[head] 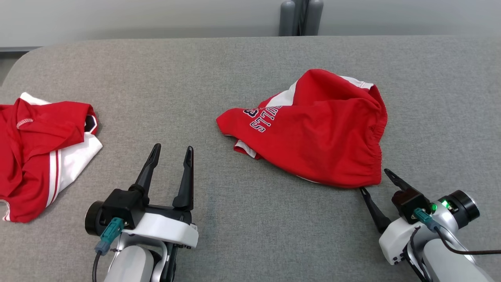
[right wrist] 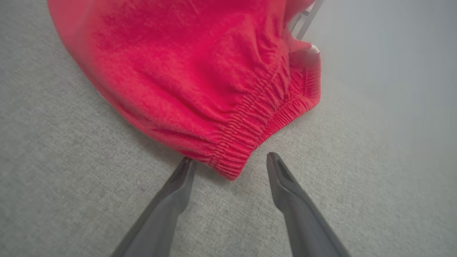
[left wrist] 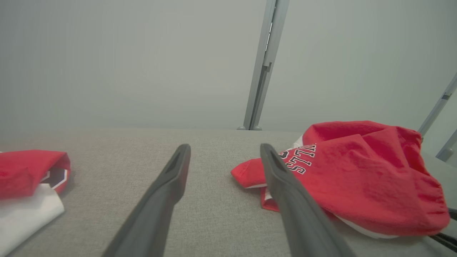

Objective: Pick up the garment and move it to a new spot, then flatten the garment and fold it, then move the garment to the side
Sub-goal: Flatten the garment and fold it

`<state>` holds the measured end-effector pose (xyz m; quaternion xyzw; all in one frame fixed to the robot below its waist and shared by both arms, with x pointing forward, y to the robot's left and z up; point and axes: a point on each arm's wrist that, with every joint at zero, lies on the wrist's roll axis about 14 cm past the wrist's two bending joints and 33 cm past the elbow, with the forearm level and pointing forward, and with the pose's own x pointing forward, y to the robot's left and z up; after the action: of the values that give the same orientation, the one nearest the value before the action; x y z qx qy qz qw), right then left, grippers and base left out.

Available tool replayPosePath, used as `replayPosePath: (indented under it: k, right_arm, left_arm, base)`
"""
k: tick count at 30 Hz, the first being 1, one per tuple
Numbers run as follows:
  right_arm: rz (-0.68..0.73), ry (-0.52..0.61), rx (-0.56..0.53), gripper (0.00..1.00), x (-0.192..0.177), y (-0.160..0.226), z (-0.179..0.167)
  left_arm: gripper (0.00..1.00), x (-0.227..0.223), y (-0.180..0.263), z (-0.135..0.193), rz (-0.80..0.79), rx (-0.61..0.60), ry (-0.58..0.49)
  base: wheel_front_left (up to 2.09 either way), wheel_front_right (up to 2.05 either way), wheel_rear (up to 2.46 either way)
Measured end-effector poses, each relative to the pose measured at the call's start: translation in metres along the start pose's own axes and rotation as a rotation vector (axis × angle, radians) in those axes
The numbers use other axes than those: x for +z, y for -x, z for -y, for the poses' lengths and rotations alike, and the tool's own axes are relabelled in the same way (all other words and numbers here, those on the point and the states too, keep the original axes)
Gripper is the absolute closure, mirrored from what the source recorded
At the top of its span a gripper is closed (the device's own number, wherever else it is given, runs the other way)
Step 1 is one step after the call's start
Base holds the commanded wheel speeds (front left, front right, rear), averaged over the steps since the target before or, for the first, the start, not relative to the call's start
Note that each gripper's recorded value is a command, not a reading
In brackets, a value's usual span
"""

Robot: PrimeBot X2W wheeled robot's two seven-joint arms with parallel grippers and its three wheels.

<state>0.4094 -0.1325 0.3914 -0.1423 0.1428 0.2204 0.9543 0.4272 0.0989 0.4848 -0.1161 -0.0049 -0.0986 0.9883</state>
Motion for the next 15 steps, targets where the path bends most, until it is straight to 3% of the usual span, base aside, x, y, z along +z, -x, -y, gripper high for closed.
replayPosePath:
  k: [8, 9, 10, 11, 12, 15]
  right_arm:
    - [-0.023, 0.011, 0.032, 0.00, -0.0055, -0.0096, -0.0055]
    - [-0.026, 0.011, 0.033, 0.07, -0.0062, -0.0102, -0.0056]
    - [-0.031, 0.011, 0.035, 0.58, -0.0076, -0.0105, -0.0058]
    - [-0.035, 0.012, 0.037, 0.75, -0.0086, -0.0108, -0.0062]
    - [-0.037, 0.012, 0.038, 1.00, -0.0089, -0.0113, -0.0065]
    - [-0.038, 0.005, 0.041, 1.00, -0.0093, -0.0118, -0.0078]
  left_arm:
    - [0.00, -0.0025, 0.0013, -0.0066, -0.007, 0.020, -0.002]
    - [0.00, -0.0026, 0.0012, -0.0068, -0.007, 0.021, -0.002]
    - [0.00, -0.0029, 0.0012, -0.0073, -0.008, 0.024, -0.002]
    - [0.00, -0.0032, 0.0010, -0.0071, -0.009, 0.024, -0.002]
    - [0.00, -0.0033, 0.0006, -0.0067, -0.009, 0.023, 0.000]
    - [0.00, -0.0026, -0.0014, -0.0053, -0.006, 0.017, 0.000]
  base:
    - [0.00, 0.00, 0.00]
    - [0.00, 0.00, 0.00]
    - [0.00, 0.00, 0.00]
    - [0.00, 0.00, 0.00]
    - [0.00, 0.00, 0.00]
    - [0.00, 0.00, 0.00]
